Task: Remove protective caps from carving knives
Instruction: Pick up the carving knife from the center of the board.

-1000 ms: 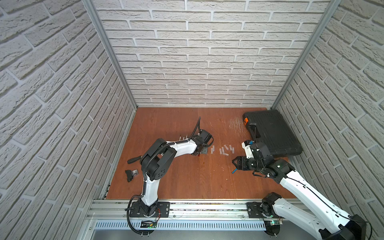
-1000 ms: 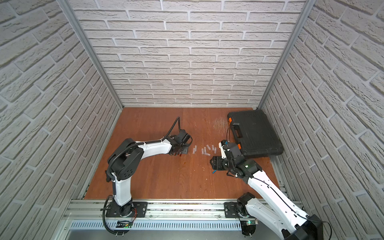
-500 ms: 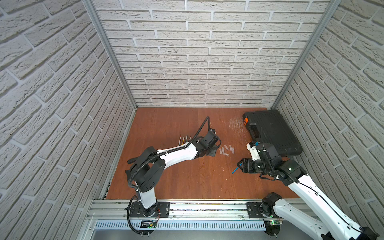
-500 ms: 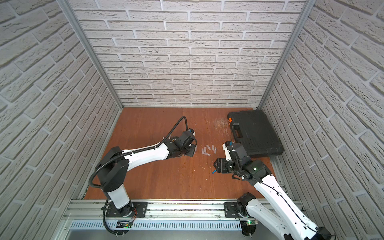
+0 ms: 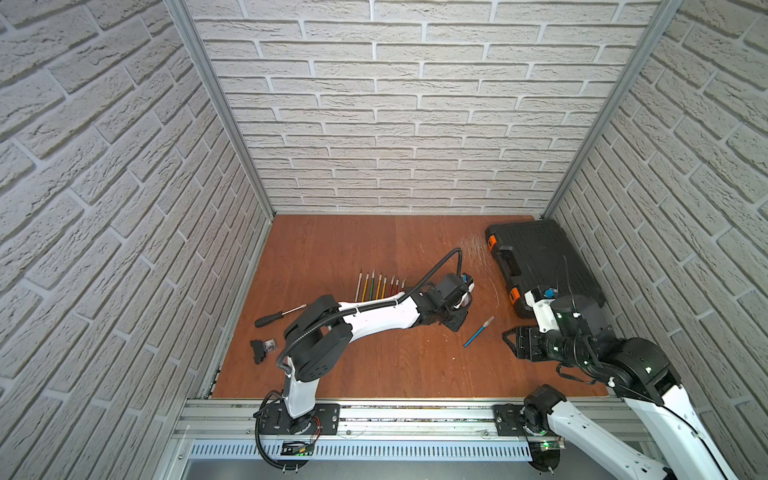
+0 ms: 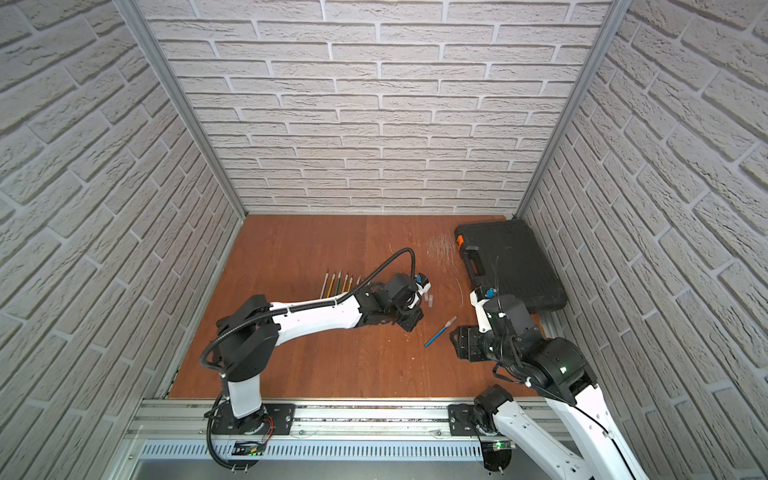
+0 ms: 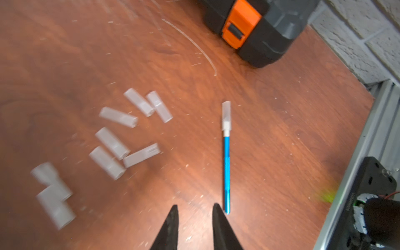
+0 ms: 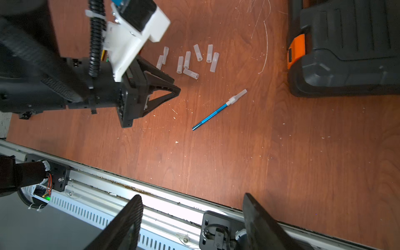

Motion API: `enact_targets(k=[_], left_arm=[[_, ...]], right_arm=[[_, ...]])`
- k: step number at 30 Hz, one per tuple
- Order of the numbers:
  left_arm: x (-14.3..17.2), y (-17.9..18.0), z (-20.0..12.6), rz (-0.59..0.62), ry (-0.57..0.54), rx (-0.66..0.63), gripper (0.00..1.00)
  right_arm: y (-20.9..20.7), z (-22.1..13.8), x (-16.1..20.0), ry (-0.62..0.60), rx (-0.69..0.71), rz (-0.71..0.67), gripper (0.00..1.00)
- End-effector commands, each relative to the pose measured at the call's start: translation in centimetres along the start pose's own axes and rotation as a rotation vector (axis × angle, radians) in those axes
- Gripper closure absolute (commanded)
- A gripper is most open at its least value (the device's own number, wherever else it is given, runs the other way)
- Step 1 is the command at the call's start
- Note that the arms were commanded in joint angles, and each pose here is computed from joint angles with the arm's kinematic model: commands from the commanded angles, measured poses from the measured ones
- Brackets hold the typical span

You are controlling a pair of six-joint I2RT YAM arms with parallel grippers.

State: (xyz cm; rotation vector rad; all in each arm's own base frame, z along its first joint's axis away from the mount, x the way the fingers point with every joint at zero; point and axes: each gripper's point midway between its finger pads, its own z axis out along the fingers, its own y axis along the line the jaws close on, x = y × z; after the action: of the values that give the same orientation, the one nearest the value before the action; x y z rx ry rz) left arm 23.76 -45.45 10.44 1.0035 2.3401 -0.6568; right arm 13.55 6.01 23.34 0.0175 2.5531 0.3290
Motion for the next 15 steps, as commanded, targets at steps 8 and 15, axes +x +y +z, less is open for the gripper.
enact_targets(k=[8, 15], left_arm=[[0.2, -2.3, 4.3, 0.084, 0.061, 0.045, 0.70], [1.5, -2.5, 6.1, 0.106, 0.121, 0.015, 0.73]], right_arm=[[-1.6, -1.7, 0.4, -0.053, 0.056, -0.026, 0.27], [-1.7, -1.6, 0.2, -0.066, 0.062, -0.027, 0.28]])
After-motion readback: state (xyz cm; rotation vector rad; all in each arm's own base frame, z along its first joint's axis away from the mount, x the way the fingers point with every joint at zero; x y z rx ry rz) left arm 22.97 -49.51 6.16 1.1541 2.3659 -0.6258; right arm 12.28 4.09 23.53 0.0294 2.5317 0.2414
